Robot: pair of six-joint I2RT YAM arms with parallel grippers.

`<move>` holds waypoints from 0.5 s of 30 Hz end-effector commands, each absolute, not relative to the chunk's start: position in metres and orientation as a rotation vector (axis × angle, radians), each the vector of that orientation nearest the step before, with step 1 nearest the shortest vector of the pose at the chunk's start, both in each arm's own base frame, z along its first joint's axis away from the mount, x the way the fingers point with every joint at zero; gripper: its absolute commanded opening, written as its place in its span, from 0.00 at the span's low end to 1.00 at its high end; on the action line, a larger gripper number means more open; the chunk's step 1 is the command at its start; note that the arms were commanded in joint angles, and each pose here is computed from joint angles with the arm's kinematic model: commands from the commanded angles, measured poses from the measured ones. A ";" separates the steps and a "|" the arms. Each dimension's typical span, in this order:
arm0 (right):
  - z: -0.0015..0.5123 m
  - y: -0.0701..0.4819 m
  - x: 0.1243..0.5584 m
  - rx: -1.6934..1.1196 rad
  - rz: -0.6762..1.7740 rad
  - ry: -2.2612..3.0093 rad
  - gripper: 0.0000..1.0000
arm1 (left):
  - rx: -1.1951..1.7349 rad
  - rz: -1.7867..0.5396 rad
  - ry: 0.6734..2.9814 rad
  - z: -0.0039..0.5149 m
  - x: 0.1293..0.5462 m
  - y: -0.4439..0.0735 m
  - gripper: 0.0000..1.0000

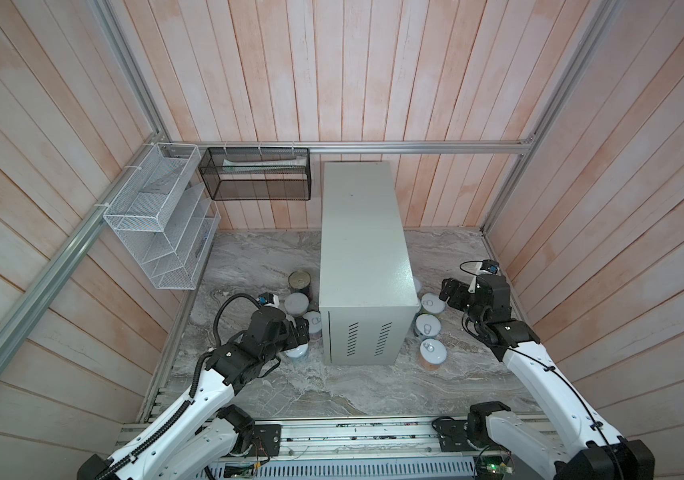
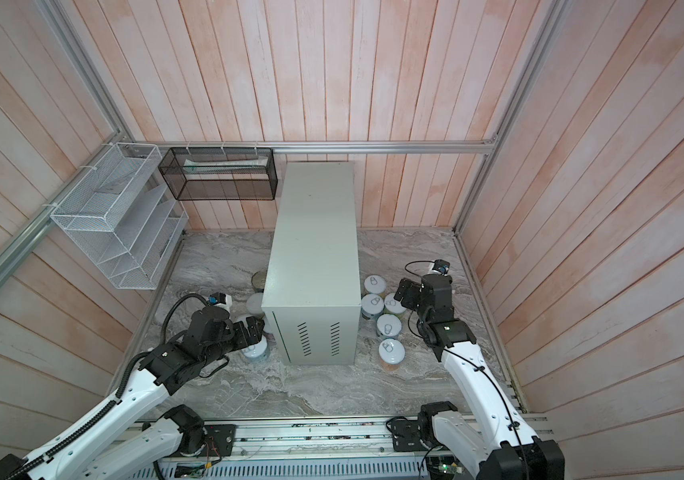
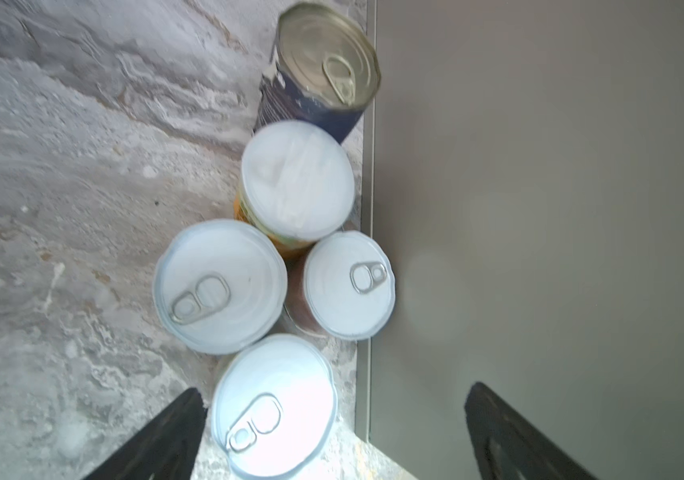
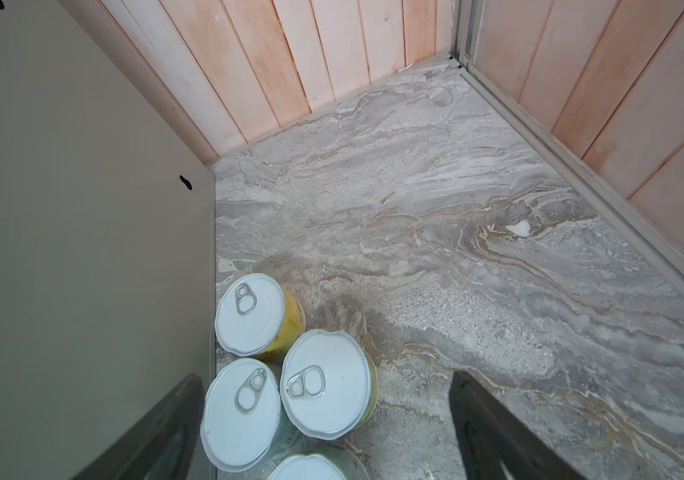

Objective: Place and organize the canned foods onto the counter

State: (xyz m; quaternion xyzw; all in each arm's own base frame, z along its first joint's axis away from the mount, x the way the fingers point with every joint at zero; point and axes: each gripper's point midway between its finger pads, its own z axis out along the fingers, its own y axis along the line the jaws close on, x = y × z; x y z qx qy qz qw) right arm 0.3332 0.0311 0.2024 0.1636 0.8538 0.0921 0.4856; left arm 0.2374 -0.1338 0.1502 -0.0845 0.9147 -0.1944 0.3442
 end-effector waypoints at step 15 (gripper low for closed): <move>0.182 0.048 0.330 0.386 0.341 2.142 0.98 | -0.383 -0.284 2.466 0.091 0.211 -0.121 1.00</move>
